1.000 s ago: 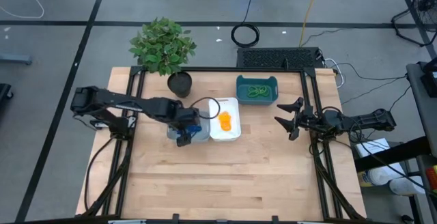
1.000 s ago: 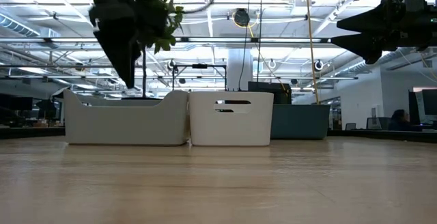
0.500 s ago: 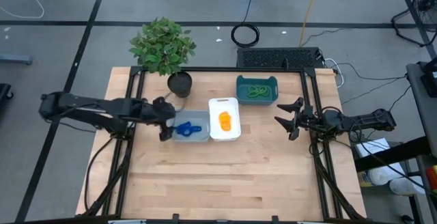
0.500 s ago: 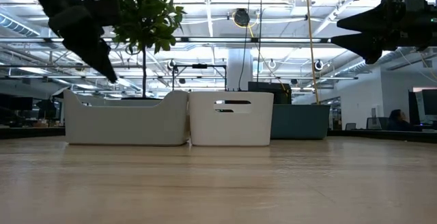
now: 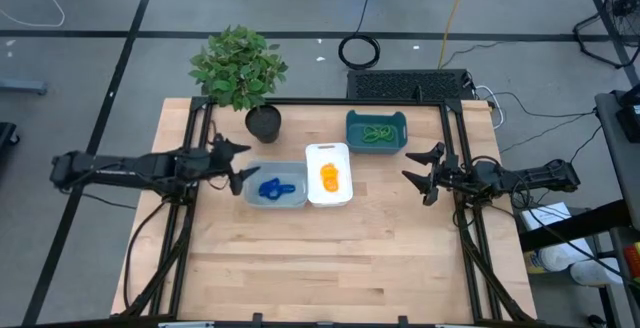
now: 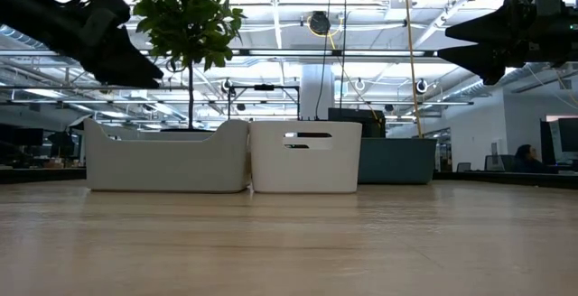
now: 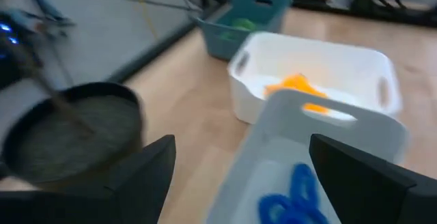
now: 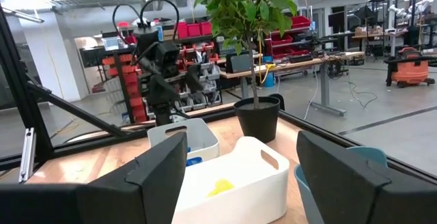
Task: Sort spring keychains
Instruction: Return to Home Position
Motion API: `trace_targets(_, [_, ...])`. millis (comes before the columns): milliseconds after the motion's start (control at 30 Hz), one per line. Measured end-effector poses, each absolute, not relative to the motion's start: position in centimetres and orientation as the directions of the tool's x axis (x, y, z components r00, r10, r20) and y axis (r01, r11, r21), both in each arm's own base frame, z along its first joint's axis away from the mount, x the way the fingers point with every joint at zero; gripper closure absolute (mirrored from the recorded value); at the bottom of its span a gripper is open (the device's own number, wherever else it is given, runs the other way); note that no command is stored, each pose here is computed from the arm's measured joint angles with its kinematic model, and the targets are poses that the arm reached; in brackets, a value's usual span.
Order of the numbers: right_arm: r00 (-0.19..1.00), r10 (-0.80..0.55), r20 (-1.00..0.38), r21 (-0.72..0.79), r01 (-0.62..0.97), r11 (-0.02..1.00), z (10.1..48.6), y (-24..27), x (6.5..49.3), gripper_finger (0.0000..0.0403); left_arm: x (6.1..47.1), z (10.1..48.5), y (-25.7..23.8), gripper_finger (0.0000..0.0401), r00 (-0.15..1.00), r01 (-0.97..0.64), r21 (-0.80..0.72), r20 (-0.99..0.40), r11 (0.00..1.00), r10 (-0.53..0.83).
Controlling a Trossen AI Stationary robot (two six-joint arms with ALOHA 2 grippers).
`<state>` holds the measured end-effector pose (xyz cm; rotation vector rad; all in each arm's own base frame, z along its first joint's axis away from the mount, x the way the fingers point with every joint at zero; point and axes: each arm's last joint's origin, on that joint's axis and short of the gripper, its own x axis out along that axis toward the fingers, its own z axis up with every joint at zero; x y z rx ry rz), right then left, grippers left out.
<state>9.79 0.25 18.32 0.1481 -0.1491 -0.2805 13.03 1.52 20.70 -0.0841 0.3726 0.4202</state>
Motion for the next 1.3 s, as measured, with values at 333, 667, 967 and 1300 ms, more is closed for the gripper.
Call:
trace_targets(333, [0.950, -0.286, 0.126, 0.166, 0.264, 0.950, 18.3, 0.3, 9.8, 0.0140, 11.3, 17.4, 1.7, 0.0066, 0.862, -0.477, 0.002, -0.195, 0.879, 0.468])
trace_targets(667, [0.950, -0.286, 0.126, 0.166, 0.264, 0.950, 18.3, 0.3, 9.8, 0.0140, 10.7, 15.7, 1.5, 0.0066, 0.903, -0.412, 0.025, -0.125, 0.911, 0.412])
trace_targets(967, [0.950, -0.286, 0.125, 0.166, 0.264, 0.950, 18.3, 0.3, 9.8, 0.0140, 10.9, 15.4, 1.2, 0.0066, 0.943, -0.270, 0.138, -0.161, 0.953, 0.291])
trace_targets(1300, [0.950, -0.286, 0.126, 0.166, 0.264, 0.950, 18.3, 0.3, 9.8, 0.0140, 11.0, 15.1, 1.1, 0.0066, 0.945, -0.242, 0.148, -0.189, 0.959, 0.268])
